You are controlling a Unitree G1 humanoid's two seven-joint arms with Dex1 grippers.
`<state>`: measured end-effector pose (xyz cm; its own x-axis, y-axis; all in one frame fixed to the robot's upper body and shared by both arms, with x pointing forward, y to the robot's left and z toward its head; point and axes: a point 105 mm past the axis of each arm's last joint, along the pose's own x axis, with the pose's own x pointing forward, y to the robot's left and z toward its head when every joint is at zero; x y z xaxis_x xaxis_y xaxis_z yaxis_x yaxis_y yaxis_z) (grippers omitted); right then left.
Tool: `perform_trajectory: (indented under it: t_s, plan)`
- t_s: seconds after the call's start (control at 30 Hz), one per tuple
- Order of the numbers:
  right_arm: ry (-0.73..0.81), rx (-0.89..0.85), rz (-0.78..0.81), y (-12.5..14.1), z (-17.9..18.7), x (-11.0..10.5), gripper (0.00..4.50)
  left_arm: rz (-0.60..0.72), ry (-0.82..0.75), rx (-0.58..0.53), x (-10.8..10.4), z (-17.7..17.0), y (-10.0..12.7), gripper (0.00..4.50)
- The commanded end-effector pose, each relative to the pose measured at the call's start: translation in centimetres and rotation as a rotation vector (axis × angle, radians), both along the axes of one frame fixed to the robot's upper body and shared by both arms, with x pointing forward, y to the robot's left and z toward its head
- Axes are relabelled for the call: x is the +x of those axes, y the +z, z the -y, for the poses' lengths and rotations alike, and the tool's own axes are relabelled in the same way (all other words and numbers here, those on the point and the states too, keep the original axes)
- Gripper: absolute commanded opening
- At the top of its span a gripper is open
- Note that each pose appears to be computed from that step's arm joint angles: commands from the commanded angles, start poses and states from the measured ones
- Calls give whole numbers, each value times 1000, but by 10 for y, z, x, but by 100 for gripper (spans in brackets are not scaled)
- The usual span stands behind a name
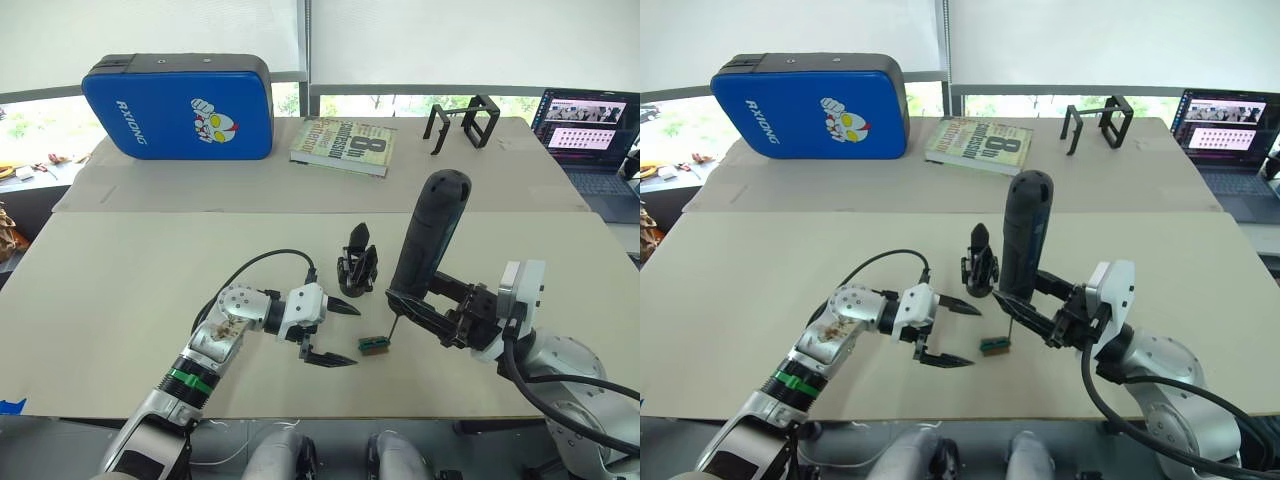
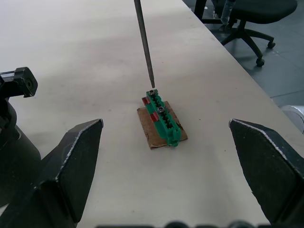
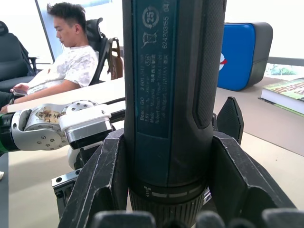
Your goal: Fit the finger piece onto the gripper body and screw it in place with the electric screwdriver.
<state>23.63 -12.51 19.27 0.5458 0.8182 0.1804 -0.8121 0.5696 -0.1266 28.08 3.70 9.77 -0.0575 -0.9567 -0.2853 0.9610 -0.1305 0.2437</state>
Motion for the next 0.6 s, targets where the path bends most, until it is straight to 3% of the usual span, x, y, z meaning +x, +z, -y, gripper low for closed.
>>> perform_trajectory:
  t_s: [0.03, 0.6]
  plan:
    - [21, 20, 92, 18, -5, -5, 192, 27, -13, -16, 0, 2, 6, 450]
    - [21, 10, 70, 15, -5, -4, 192, 25, -19, -5, -1, 1, 3, 450]
